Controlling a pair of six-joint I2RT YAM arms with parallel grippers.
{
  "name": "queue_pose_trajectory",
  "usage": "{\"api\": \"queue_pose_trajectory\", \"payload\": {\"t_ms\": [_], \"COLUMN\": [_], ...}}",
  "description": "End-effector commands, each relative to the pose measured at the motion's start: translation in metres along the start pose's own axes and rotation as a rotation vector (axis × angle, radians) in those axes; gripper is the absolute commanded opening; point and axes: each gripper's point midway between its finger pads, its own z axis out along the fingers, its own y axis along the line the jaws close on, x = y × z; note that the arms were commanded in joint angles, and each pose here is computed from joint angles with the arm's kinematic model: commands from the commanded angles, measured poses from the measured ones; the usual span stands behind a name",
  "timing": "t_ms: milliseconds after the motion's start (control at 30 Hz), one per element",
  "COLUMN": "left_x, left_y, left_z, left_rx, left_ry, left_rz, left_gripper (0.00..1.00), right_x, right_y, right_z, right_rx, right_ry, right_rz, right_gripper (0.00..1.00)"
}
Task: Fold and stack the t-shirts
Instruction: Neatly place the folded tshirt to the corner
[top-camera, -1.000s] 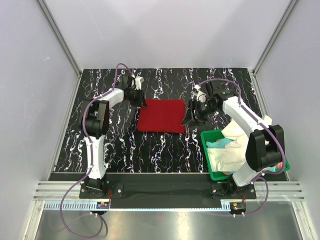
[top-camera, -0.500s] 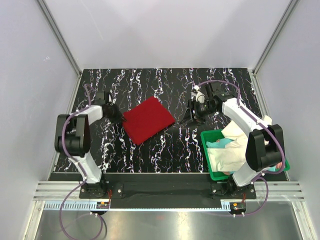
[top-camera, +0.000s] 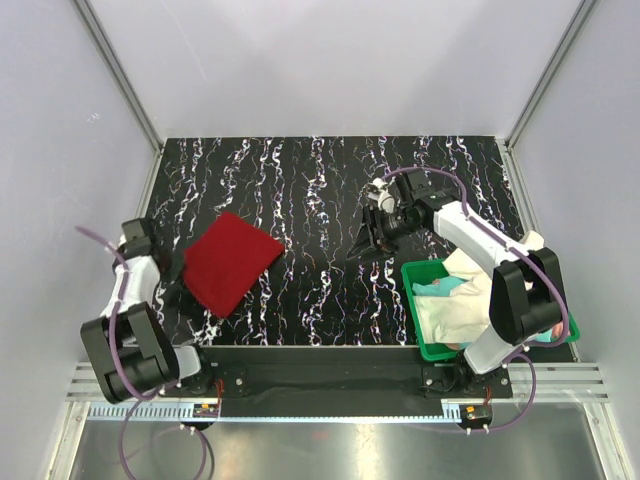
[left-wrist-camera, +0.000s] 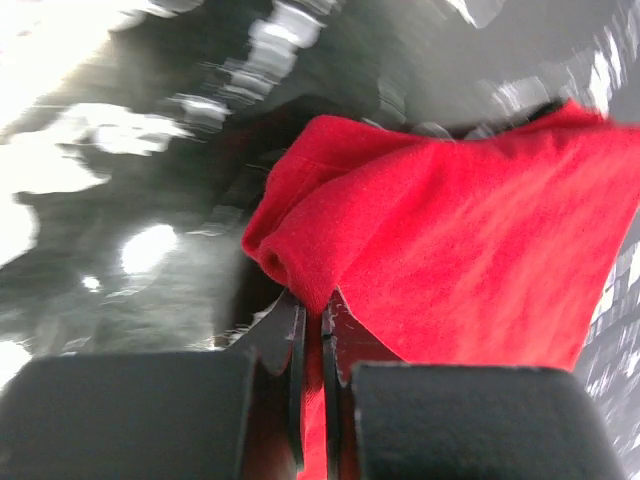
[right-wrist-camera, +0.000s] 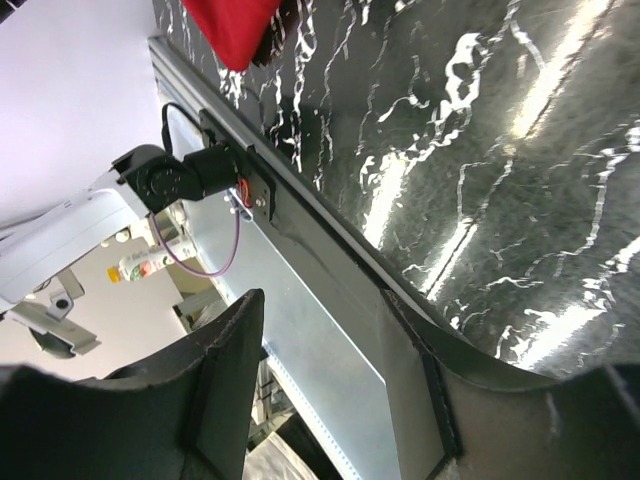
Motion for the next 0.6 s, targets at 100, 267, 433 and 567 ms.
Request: {"api": "queue_pose_trajectory", "payload": {"t_ms": [100,267,433,567], "left_x": [-0.038,-0.047,-0.047,-0.035], "left_y": [0.060,0.102,0.143,0.162], "left_z": [-0.015,-0.028,-0.040,-0.040], "left_rx": [-0.109,-0.166,-0.289,-0.330], "left_ry": [-0.205,-0.303,-0.367,-0.383], "left_rz": [-0.384,-0.563,-0.683,-0.814], "left_gripper": [0.00,0.00,0.00,0.00], "right_x": [0.004,0.010,0.020,0.026], "right_y": [0.022,0.022,0.025,0.030], "right_z": [0.008,0.010,0.015,0.020], "right_rx": [-0.057,-0.051,-0.052,-0.055], "right_ry": [0.032,0.047,0.081,0.110], "right_rz": [-0.036,-0.037,-0.036,-0.042], "right_gripper": [0.55,0.55,0.55,0.55]}}
